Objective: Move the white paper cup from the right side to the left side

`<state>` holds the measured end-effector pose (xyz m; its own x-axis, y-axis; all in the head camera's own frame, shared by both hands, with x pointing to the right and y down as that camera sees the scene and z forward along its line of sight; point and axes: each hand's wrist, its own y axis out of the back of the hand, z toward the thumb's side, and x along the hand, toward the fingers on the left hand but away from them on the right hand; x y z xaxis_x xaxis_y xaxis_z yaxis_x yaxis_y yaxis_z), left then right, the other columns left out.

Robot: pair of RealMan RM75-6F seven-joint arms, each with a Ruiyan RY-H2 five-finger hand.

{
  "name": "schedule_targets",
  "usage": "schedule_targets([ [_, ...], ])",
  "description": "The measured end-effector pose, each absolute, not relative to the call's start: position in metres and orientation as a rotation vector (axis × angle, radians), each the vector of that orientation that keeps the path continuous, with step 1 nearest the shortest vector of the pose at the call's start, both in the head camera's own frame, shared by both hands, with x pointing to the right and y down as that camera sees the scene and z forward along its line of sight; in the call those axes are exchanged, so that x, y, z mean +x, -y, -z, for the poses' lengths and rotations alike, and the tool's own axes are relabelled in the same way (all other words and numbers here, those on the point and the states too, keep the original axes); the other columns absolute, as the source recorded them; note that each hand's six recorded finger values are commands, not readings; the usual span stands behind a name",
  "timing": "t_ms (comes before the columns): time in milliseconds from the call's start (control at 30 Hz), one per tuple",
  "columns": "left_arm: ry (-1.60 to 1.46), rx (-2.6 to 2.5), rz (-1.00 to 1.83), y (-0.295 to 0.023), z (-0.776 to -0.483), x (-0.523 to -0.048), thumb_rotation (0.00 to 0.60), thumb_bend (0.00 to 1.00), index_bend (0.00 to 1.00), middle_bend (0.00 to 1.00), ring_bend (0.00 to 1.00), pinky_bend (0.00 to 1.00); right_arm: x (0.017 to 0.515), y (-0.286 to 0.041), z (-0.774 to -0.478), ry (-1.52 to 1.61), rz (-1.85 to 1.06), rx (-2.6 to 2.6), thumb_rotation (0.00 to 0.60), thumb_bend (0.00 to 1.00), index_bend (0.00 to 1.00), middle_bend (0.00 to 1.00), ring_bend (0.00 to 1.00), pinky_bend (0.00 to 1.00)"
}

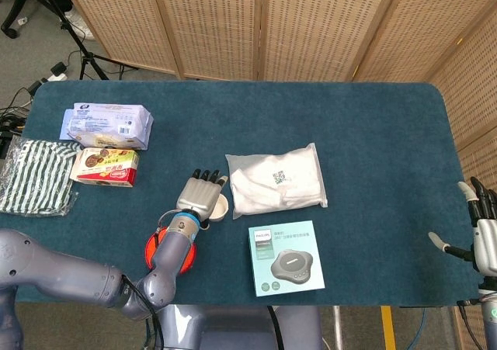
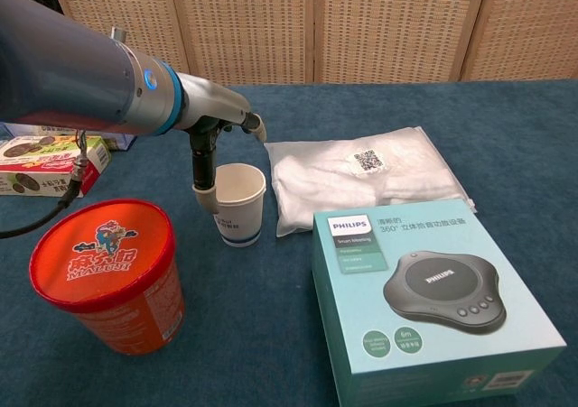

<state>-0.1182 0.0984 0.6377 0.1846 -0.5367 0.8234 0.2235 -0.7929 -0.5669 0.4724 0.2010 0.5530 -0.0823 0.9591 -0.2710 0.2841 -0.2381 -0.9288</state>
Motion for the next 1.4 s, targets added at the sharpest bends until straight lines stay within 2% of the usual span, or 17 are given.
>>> schedule_targets([
  [433,-0.268,-1.86,1.717,-0.104,-0.658,-0.121,0.6,0.17,0.18,0.0,0.0,0.0,0.475,-0.201,-0.552,1.381,-1.351,-1.56,0.6,0.18,0.08,0.0,0.0,0.0],
  [733,-0.274,-1.845,1.716,-0.104,-0.659,-0.124,0.6,0.27,0.23,0.0,0.0,0.0,0.474,-0.201,-0.552,1.382,-1.351,-1.562,0.6,0.18,0.08,0.0,0.0,0.0],
  [1200,-0.311,-1.825,1.7,-0.101,-0.657,-0.126,0.6,0.31,0.38,0.0,0.0,0.0,0.472,-0.201,-0.552,1.373,-1.35,-1.572,0.6,0.18,0.08,0.0,0.0,0.0],
  [1400,-0.323,-1.818,1.703,-0.1,-0.655,-0.13,0.6,0.31,0.39,0.0,0.0,0.0,0.472,-0.202,-0.552,1.372,-1.352,-1.572,0.6,0.18,0.08,0.0,0.0,0.0],
])
